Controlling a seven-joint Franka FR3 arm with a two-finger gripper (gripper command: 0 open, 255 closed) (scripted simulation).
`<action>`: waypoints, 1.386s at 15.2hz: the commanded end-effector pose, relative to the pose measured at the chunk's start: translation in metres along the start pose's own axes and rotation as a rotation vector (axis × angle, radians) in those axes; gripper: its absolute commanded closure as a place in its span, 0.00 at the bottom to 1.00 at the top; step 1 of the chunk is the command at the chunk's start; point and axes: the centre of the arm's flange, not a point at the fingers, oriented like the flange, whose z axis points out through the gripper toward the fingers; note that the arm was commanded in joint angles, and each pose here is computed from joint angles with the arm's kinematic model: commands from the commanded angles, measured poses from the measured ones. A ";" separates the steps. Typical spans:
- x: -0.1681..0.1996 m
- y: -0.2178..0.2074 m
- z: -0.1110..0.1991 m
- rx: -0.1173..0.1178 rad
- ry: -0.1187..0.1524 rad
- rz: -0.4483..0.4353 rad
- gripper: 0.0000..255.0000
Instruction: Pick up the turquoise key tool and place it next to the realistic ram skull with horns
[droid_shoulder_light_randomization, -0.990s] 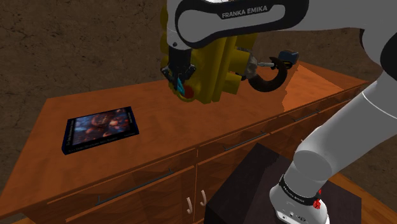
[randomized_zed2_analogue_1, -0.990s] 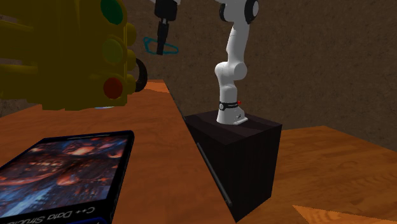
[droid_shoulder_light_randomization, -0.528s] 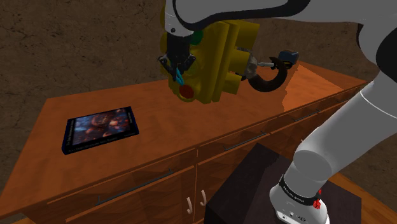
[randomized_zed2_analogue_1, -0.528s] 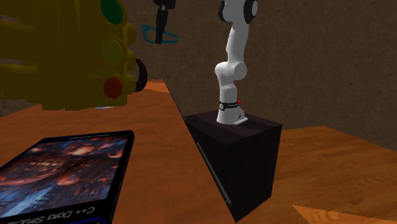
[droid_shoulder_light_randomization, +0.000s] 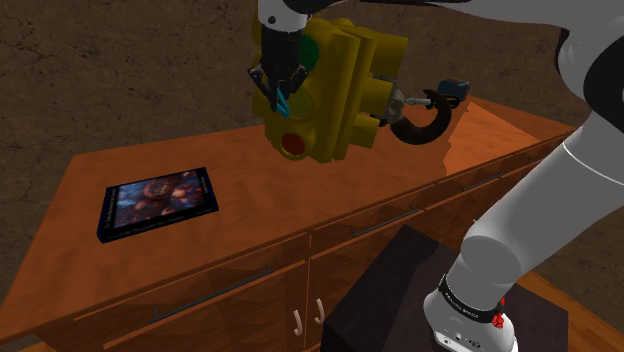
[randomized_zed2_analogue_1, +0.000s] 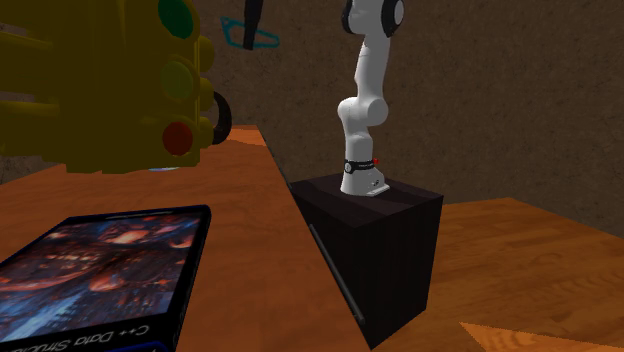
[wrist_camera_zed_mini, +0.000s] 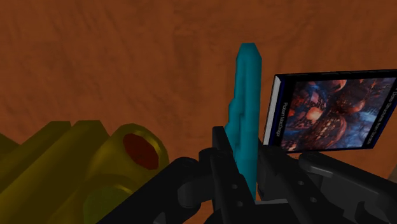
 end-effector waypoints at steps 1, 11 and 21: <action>0.003 0.000 -0.011 0.000 0.000 0.000 1.00; 0.014 0.000 -0.062 0.000 0.000 0.000 1.00; 0.025 0.052 -0.089 0.000 0.000 0.000 1.00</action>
